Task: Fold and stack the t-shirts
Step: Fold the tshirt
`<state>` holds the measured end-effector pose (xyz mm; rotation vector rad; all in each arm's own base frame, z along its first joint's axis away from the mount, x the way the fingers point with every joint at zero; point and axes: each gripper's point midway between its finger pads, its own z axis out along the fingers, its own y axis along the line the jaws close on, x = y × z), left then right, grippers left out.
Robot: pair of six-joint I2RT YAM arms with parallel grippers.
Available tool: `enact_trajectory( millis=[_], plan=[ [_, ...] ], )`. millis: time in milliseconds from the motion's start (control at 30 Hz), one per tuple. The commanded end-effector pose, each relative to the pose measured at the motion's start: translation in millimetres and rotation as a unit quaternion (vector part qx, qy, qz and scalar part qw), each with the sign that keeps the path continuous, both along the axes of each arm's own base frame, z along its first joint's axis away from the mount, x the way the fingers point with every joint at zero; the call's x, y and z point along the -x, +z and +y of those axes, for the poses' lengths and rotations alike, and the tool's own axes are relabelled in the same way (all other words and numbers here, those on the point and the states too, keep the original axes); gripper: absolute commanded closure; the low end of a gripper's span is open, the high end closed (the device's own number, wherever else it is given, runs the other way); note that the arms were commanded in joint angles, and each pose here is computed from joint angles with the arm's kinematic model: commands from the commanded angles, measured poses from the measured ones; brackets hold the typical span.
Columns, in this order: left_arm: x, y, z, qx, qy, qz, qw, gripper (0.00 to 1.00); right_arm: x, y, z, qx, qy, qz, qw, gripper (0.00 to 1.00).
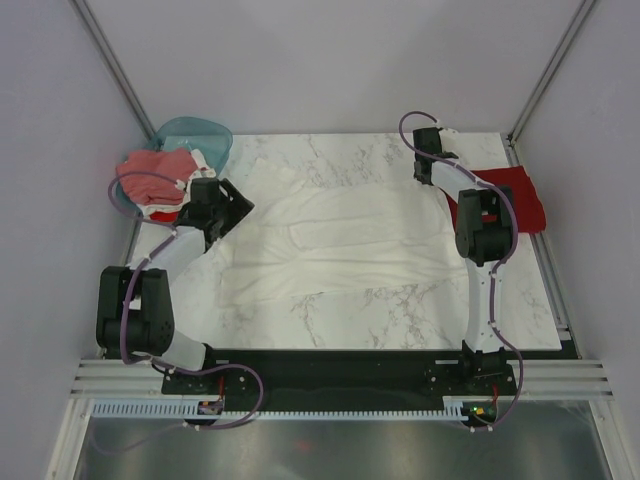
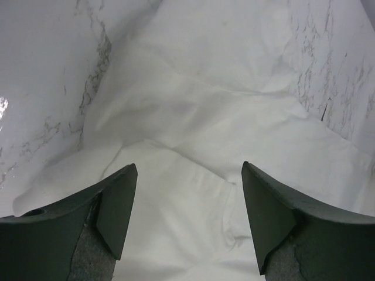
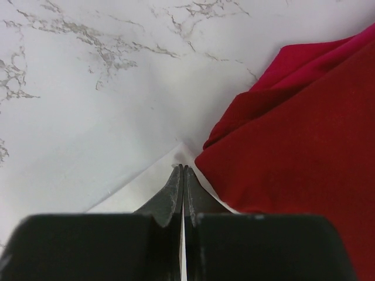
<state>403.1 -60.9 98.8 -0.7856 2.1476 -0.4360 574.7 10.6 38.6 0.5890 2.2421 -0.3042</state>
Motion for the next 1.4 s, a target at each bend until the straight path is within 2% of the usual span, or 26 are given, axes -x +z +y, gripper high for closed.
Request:
enact_trajectory(
  millis=[0, 133, 400, 567, 600, 733, 900, 967, 1033, 1300, 1367],
  plan=[
    [-23.4, 26.3, 13.0, -0.045, 0.017, -0.027, 0.999, 0.21, -3.9, 26.0, 3.7, -0.023, -0.010, -0.039, 0.999, 1.00],
    [-49.1, 35.2, 15.8, -0.068, 0.051, -0.023, 0.996, 0.22, -4.3, 19.8, 15.8, -0.052, 0.003, -0.049, 0.997, 1.00],
    [-99.4, 4.2, 9.3, -0.088, 0.060, -0.001, 0.994, 0.24, 3.2, 36.5, 15.0, -0.056, 0.001, -0.058, 0.997, 1.00],
    [-132.2, 3.0, 17.1, -0.125, 0.071, 0.003, 0.990, 0.24, 6.1, 47.2, 19.7, -0.068, 0.008, -0.067, 0.995, 1.00],
    [-146.3, 14.9, 16.6, -0.126, 0.074, -0.010, 0.989, 0.25, 7.1, 47.2, 18.9, -0.070, 0.005, -0.068, 0.995, 1.00],
    [-168.0, -2.0, 16.3, -0.144, 0.067, 0.009, 0.987, 0.25, 8.1, 51.9, 21.1, -0.074, 0.010, -0.073, 0.995, 1.00],
    [-192.6, -11.1, 4.6, -0.137, 0.040, 0.017, 0.990, 0.27, 10.6, 59.4, 22.3, -0.075, 0.011, -0.081, 0.994, 1.00],
    [-196.3, -32.1, 2.0, -0.143, 0.030, 0.045, 0.988, 0.31, 11.4, 59.5, 21.1, -0.074, 0.009, -0.081, 0.994, 1.00],
    [-206.4, -21.1, 0.9, -0.154, 0.020, 0.045, 0.987, 0.33, 11.1, 60.6, 21.1, -0.074, 0.009, -0.083, 0.994, 1.00],
    [-219.8, -30.5, -4.8, -0.181, -0.006, 0.072, 0.981, 0.33, 12.5, 59.5, 23.3, -0.077, 0.014, -0.080, 0.994, 1.00],
    [-218.4, -37.0, -4.8, -0.183, -0.010, 0.082, 0.980, 0.33, 12.9, 58.2, 21.1, -0.074, 0.010, -0.079, 0.994, 0.96]
  ],
)
